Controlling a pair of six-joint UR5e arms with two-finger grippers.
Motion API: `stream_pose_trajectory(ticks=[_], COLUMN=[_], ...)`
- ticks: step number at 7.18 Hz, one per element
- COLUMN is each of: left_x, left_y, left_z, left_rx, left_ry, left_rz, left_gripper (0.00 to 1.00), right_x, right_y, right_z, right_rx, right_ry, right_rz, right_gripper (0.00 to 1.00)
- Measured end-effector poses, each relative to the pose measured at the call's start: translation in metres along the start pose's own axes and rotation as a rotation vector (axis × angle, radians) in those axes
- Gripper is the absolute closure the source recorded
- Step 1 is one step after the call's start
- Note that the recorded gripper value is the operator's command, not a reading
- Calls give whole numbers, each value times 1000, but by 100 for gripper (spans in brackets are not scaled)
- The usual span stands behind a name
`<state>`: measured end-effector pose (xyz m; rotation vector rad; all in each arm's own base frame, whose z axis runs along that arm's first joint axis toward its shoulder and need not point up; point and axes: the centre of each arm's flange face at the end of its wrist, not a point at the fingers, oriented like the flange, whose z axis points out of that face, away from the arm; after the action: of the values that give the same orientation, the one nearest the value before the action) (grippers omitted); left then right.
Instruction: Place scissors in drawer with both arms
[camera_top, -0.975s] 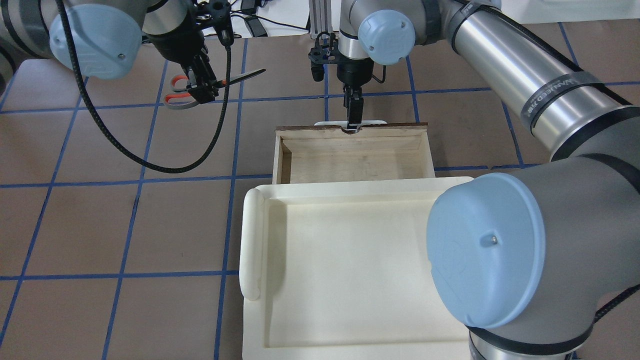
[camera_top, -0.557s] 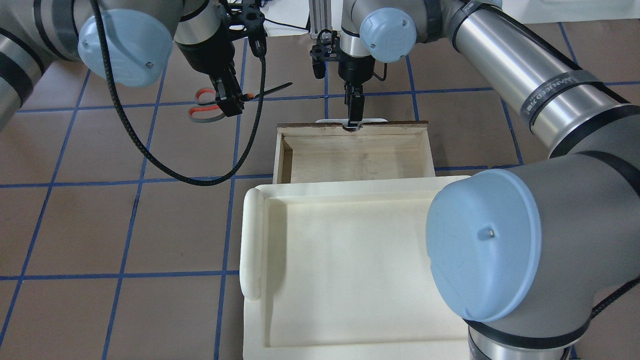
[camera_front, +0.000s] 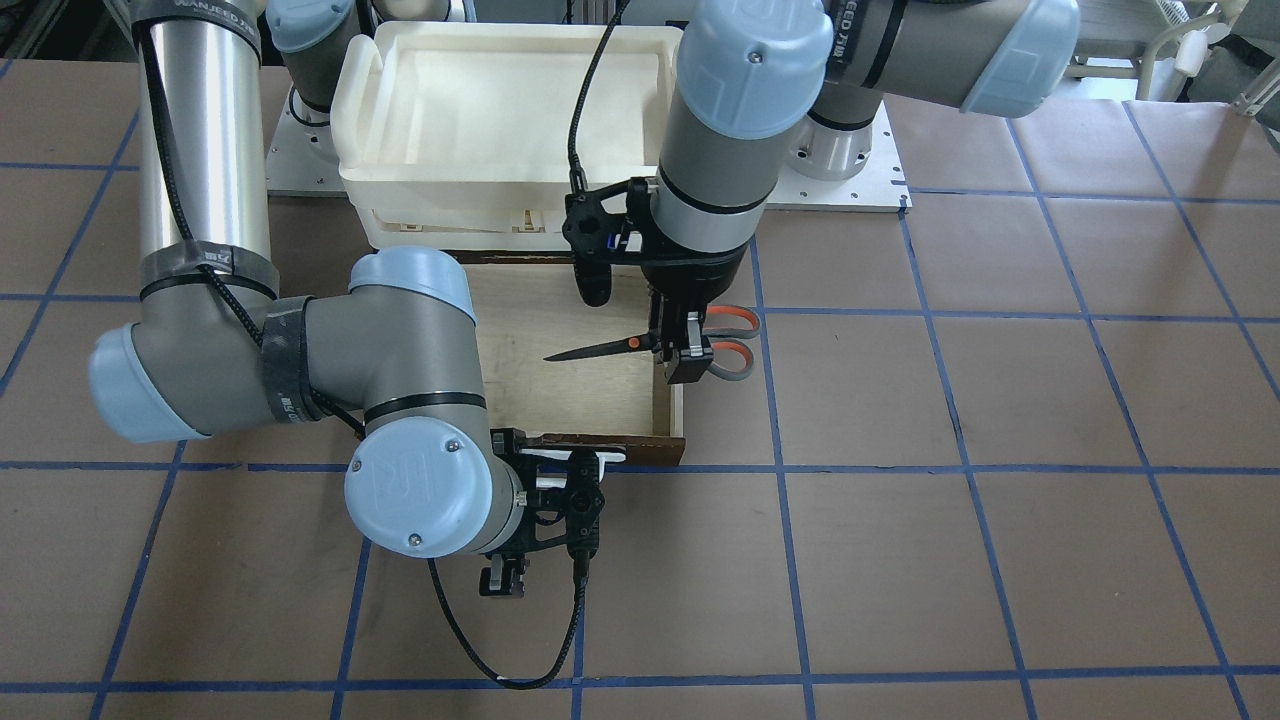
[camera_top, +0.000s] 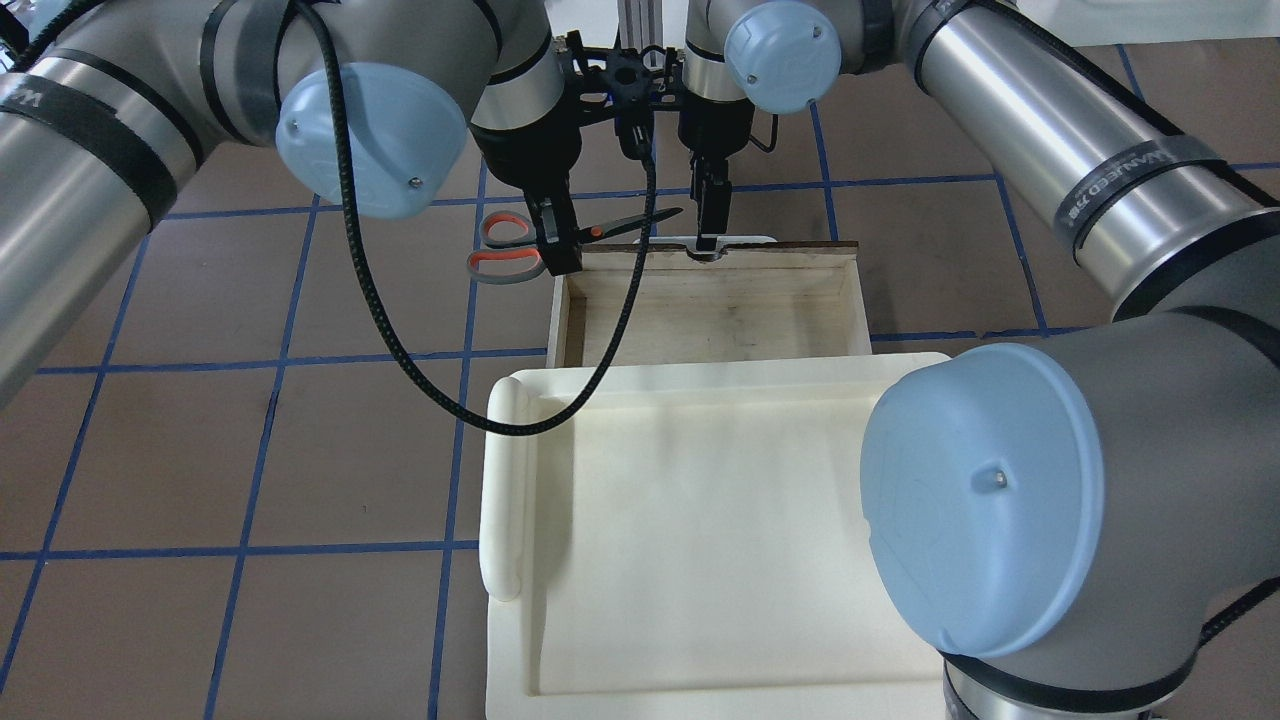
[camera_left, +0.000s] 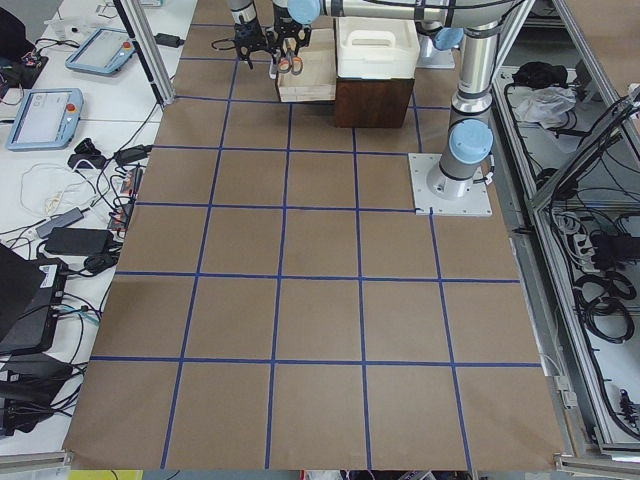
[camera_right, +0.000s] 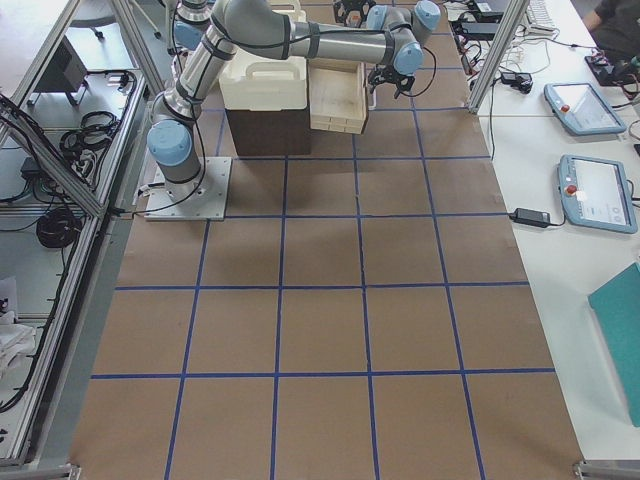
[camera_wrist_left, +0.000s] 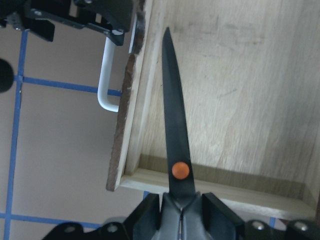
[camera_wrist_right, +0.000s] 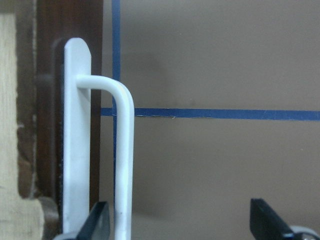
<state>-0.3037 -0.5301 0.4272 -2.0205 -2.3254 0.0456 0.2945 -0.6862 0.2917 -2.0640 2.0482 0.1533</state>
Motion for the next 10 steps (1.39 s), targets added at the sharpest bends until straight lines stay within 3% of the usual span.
stream_pose_trajectory(ticks=[3, 6, 8, 10], left_x=[14, 14, 21, 24], left_y=[-16, -18, -37, -60], left_z=[6, 11, 21, 40], left_rx=[-6, -6, -8, -13], left_ry=[18, 25, 31, 39], left_rz=[27, 11, 1, -3], left_gripper=[97, 97, 97, 97], right_x=[-30, -84, -139, -193], right_y=[28, 81, 129, 151], right_z=[-57, -145, -204, -219], right_rx=[6, -4, 19, 38], right_ry=[-2, 38, 103, 131], right_rz=[40, 128, 308, 502], right_gripper=[0, 0, 0, 0])
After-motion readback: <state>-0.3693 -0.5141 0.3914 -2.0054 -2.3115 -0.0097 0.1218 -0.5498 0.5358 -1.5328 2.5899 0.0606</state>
